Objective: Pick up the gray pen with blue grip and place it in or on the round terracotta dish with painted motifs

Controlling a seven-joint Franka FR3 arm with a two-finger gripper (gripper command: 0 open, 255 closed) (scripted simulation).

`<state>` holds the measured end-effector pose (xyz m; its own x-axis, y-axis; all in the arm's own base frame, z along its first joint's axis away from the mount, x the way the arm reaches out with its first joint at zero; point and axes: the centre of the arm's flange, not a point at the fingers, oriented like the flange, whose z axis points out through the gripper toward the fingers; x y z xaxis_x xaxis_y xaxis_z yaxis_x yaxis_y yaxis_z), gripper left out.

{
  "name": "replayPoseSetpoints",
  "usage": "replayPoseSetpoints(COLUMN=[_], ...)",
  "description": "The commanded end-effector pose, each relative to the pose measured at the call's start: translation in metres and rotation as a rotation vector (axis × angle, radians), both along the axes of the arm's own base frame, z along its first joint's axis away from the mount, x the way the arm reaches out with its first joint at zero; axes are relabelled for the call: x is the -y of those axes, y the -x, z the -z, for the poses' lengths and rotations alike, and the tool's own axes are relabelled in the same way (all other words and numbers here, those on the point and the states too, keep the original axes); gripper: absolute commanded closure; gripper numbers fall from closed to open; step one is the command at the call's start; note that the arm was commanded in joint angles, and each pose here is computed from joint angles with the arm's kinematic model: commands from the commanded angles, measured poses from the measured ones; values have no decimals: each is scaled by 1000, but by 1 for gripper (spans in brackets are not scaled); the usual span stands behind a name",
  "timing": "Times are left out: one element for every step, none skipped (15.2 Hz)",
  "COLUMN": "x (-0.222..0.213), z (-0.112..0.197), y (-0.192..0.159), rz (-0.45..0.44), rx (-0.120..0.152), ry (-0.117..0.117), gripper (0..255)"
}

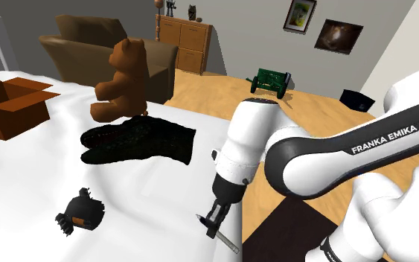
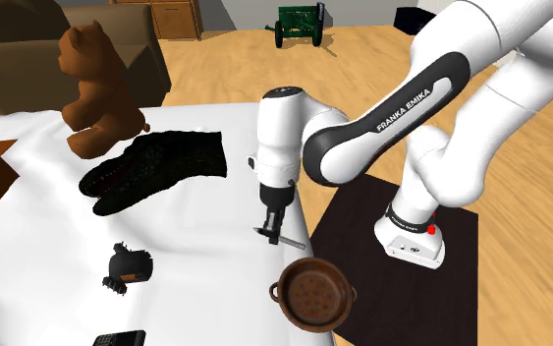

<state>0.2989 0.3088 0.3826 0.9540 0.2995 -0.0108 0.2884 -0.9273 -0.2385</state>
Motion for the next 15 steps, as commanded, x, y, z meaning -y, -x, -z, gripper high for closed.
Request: replayPoseSetpoints(x=[-7, -11, -15, -19, -23, -27, -31, -34, -34, -34, -34, -34, -34, -34, -34], z=[-3, -4, -5, -6, -7, -8, -9, -10, -5, 0, 5, 11, 16, 21, 27], y=[27, 39, 52, 64, 77, 89, 102, 114, 114, 114, 114, 114, 114, 114, 114], rz=[1, 1, 1, 1, 1, 1, 1, 1, 1, 1, 1, 1, 1, 1, 1], rx=[0, 0, 0, 0, 0, 0, 0, 0, 0, 0, 0, 0, 0, 0, 0], ry=[0, 0, 0, 0, 0, 0, 0, 0, 0, 0, 0, 0, 0, 0, 0], gripper=[255, 255, 255, 255, 255, 255, 255, 255, 255, 255, 255, 255, 255, 255, 255])
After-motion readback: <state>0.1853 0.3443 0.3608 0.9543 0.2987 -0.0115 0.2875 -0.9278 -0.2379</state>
